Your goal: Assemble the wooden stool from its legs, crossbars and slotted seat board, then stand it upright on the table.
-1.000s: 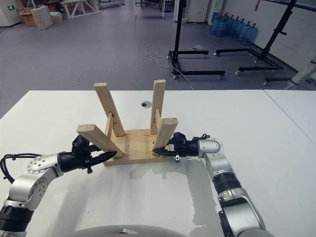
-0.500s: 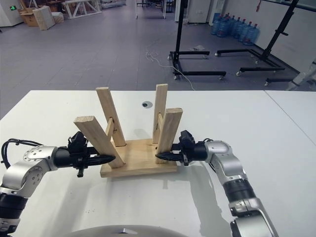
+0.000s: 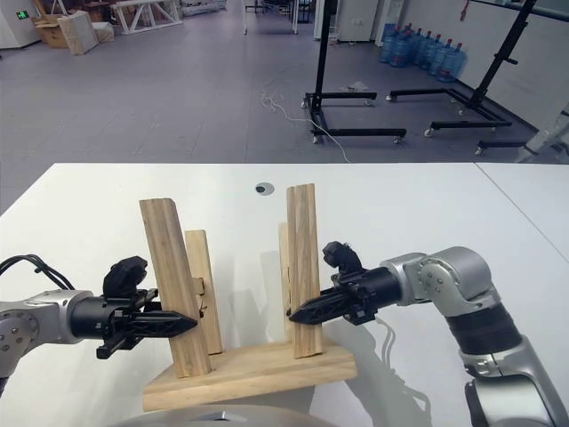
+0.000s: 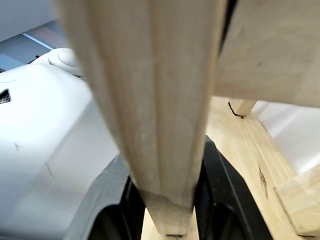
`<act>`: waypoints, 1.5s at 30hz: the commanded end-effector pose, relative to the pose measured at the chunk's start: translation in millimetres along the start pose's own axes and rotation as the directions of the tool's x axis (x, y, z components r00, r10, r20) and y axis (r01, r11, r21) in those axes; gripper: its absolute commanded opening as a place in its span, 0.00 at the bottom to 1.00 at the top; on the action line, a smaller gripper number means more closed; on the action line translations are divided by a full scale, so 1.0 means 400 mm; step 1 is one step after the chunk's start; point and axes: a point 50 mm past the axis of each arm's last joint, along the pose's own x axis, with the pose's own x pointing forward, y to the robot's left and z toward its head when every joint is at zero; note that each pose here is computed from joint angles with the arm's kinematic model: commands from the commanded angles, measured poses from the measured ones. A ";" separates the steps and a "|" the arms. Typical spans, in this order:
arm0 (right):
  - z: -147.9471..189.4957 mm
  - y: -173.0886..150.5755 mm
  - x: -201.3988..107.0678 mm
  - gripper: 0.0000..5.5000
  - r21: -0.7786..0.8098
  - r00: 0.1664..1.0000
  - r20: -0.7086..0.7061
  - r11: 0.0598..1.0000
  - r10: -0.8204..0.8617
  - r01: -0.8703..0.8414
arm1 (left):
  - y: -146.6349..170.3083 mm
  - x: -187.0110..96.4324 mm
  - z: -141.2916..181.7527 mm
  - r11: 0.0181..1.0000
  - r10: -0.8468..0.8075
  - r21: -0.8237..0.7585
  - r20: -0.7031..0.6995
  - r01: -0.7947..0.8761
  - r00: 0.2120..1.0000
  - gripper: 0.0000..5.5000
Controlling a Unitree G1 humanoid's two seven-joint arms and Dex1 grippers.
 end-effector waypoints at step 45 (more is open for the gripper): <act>-0.178 -0.054 -0.198 0.52 -0.195 0.832 0.305 0.824 -0.464 0.531 | 0.021 -0.216 -0.005 0.875 0.427 0.266 -0.033 -0.404 0.904 0.61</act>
